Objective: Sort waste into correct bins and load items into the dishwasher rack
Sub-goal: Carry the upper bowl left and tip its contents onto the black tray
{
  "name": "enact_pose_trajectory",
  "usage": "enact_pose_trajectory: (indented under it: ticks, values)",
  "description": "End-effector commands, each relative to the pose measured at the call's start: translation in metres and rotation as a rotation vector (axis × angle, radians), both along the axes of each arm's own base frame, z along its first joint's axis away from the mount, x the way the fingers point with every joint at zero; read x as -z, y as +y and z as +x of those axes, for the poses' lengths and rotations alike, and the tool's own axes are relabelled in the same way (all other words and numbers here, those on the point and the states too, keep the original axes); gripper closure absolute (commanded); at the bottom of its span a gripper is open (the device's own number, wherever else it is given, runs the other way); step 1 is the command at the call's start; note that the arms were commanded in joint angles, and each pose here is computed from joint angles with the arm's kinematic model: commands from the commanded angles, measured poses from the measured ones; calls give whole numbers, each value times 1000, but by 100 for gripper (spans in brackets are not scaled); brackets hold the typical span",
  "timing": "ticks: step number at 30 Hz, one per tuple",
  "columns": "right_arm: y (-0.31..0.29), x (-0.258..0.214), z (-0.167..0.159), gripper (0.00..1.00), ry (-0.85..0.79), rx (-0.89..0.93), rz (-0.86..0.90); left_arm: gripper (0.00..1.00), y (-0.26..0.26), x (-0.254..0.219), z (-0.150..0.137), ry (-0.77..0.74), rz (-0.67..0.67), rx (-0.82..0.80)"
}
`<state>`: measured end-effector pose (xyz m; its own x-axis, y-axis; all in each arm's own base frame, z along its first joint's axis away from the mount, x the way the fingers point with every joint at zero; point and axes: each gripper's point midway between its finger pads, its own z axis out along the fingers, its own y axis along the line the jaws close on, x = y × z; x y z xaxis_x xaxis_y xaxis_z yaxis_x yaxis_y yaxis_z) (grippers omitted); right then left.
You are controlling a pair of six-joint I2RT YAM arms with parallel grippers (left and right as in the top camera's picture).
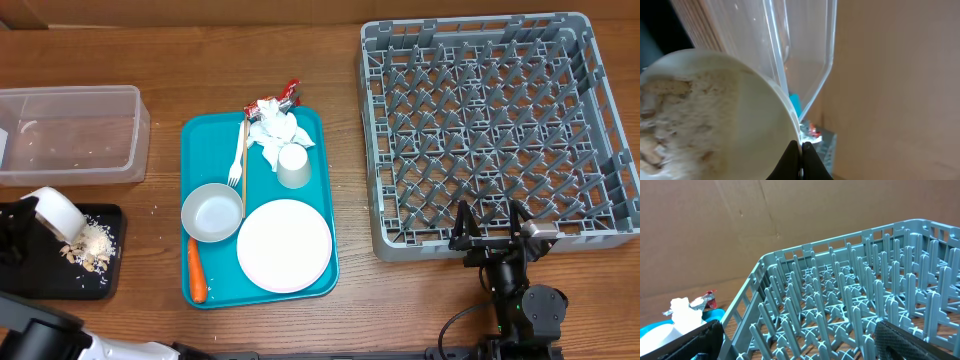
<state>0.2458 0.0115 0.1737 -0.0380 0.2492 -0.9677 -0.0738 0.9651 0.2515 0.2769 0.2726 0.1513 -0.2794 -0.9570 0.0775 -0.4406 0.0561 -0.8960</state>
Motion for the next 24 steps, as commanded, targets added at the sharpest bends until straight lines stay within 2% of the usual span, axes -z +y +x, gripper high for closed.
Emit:
enact_pose_trajectory:
  ticks: [1,9,15,20,24]
  values:
    - [-2,2,0,0,-3,10,-8,96,6,-10,-4,-127,-65,-15]
    - [-2,2,0,0,-3,10,-8,96,22,-23,-22,-206,-90,-79]
    - [-2,2,0,0,-3,10,-8,96,24,-27,-22,-235,-88,-82]
    - [-2,2,0,0,-3,10,-8,96,25,-48,-19,-365,-71,-58]
    - [-2,2,0,0,-3,10,-8,96,26,-47,-19,-361,-66,-58]
